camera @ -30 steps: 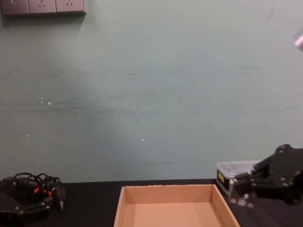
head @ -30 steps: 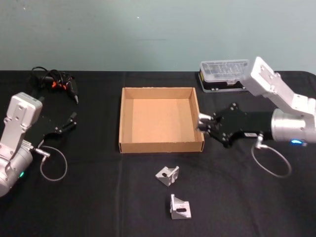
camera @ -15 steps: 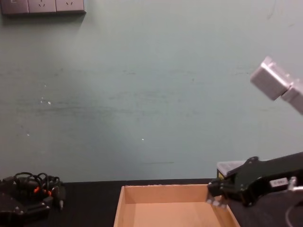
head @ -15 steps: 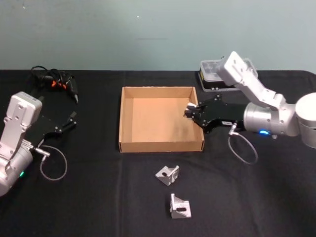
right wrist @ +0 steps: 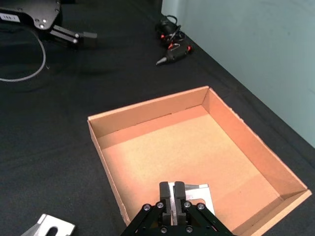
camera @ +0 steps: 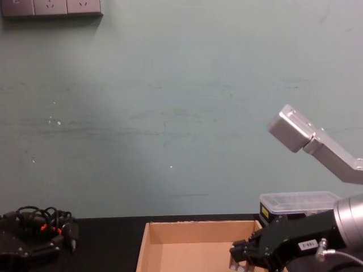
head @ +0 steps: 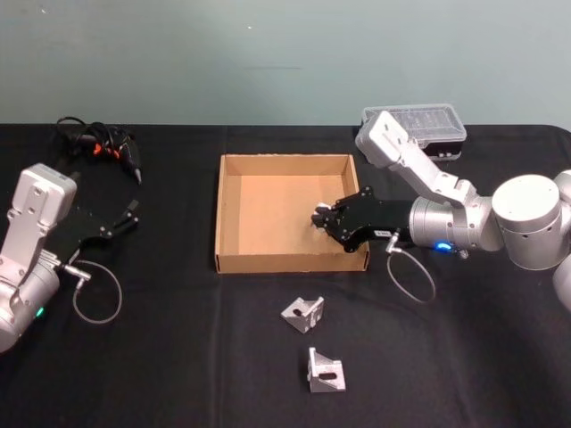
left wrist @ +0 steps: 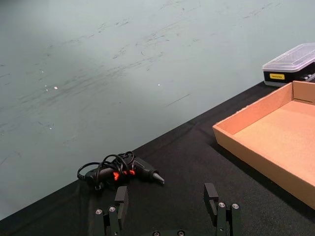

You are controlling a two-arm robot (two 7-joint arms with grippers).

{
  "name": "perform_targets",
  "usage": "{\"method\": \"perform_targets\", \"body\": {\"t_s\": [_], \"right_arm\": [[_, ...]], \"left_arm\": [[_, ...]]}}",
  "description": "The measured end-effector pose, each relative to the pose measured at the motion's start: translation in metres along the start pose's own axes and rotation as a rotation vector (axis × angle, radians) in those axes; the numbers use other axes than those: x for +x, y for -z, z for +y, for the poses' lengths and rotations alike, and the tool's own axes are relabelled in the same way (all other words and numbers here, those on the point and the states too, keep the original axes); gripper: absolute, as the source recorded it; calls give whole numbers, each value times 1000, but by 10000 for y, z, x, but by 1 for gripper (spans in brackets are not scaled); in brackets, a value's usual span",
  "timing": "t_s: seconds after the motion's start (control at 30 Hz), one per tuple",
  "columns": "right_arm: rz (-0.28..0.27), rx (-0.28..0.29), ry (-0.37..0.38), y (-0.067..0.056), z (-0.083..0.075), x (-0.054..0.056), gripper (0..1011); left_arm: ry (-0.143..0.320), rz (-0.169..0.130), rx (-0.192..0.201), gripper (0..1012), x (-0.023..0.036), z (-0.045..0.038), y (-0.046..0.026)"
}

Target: Use one hand to pick up the angle iron from the table and place it into the box.

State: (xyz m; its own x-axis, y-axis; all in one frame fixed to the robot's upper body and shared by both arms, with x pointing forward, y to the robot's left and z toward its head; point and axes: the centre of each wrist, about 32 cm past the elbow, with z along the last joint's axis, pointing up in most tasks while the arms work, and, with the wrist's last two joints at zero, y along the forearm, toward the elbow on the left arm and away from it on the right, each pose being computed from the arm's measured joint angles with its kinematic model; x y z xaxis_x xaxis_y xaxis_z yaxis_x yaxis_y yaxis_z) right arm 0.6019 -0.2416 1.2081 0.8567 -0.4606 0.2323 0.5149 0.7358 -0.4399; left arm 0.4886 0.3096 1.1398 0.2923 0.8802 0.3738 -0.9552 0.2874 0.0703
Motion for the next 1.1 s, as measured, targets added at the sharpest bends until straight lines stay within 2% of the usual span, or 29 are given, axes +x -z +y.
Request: {"method": "perform_targets", "body": {"t_s": [0.2, 0.33, 0.5, 0.6, 0.63, 0.73, 0.77, 0.9, 0.93, 0.97, 1.03, 1.07, 1.1], "right_arm": [[8, -16, 0, 43, 40, -14, 58], [11, -21, 2, 57, 43, -16, 135], [7, -20, 12, 64, 19, -26, 303], [4, -10, 26, 60, -8, -34, 364], [-3, 5, 46, 46, -50, -43, 442], [-11, 25, 65, 25, -100, -57, 526], [-23, 50, 83, -15, -170, -81, 565], [-33, 81, 96, -69, -266, -124, 706], [-34, 95, 97, -94, -325, -145, 706], [-34, 102, 96, -105, -351, -160, 763], [-35, 112, 93, -124, -409, -186, 791], [-42, 121, 78, -153, -488, -231, 818], [-42, 121, 78, -153, -488, -231, 869]], "left_arm": [[0, 0, 0, 1011, 0, 0, 0], [0, 0, 0, 1011, 0, 0, 0], [0, 0, 0, 1011, 0, 0, 0], [0, 0, 0, 1011, 0, 0, 0], [0, 0, 0, 1011, 0, 0, 0], [0, 0, 0, 1011, 0, 0, 0], [0, 0, 0, 1011, 0, 0, 0], [0, 0, 0, 1011, 0, 0, 0], [0, 0, 0, 1011, 0, 0, 0], [0, 0, 0, 1011, 0, 0, 0], [0, 0, 0, 1011, 0, 0, 0], [0, 0, 0, 1011, 0, 0, 0], [0, 0, 0, 1011, 0, 0, 0]]}}
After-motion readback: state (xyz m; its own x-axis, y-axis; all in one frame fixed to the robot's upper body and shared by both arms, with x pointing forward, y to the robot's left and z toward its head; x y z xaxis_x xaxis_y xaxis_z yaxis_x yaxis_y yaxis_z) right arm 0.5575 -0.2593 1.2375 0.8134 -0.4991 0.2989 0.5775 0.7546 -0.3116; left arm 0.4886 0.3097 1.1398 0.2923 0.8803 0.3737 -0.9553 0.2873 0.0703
